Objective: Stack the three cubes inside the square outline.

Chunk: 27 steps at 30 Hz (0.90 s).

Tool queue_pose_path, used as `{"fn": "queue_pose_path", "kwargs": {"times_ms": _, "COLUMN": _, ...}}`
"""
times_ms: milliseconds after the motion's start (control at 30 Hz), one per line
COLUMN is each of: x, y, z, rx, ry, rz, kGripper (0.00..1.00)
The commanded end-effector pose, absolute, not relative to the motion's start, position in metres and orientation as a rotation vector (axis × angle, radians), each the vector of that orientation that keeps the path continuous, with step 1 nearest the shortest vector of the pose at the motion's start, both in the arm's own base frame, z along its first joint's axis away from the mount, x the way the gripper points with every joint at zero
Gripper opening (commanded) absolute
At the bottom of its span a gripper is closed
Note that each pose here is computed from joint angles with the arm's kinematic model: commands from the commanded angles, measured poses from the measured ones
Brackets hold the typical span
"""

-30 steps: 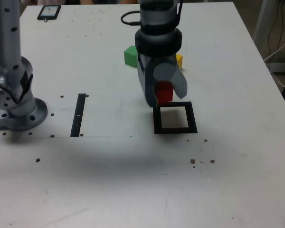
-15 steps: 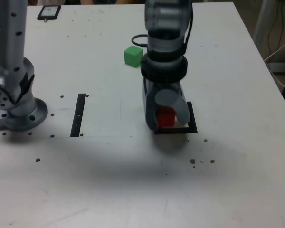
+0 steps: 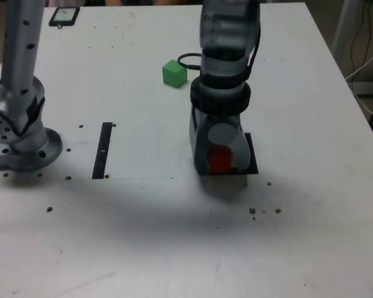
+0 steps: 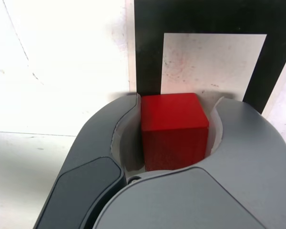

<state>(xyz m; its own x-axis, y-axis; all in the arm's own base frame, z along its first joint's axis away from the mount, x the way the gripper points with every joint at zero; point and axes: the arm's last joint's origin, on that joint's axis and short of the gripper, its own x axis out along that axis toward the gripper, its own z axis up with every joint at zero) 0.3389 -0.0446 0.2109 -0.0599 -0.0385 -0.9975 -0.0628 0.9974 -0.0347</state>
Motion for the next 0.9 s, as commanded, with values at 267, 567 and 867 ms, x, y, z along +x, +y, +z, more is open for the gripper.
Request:
{"fn": "queue_pose_path", "kwargs": {"times_ms": 267, "x": 0.349, "y": -0.043, "z": 0.214, "rx": -0.038, "ry": 1.619, "rz": 0.054, "kGripper": 0.26}}
{"fn": "queue_pose_path", "kwargs": {"times_ms": 567, "x": 0.348, "y": -0.038, "z": 0.215, "rx": -0.025, "ry": 1.618, "rz": 0.081, "kGripper": 0.4}}
{"fn": "queue_pose_path", "kwargs": {"times_ms": 867, "x": 0.338, "y": -0.038, "z": 0.22, "rx": -0.027, "ry": 1.623, "rz": 0.075, "kGripper": 0.99}}
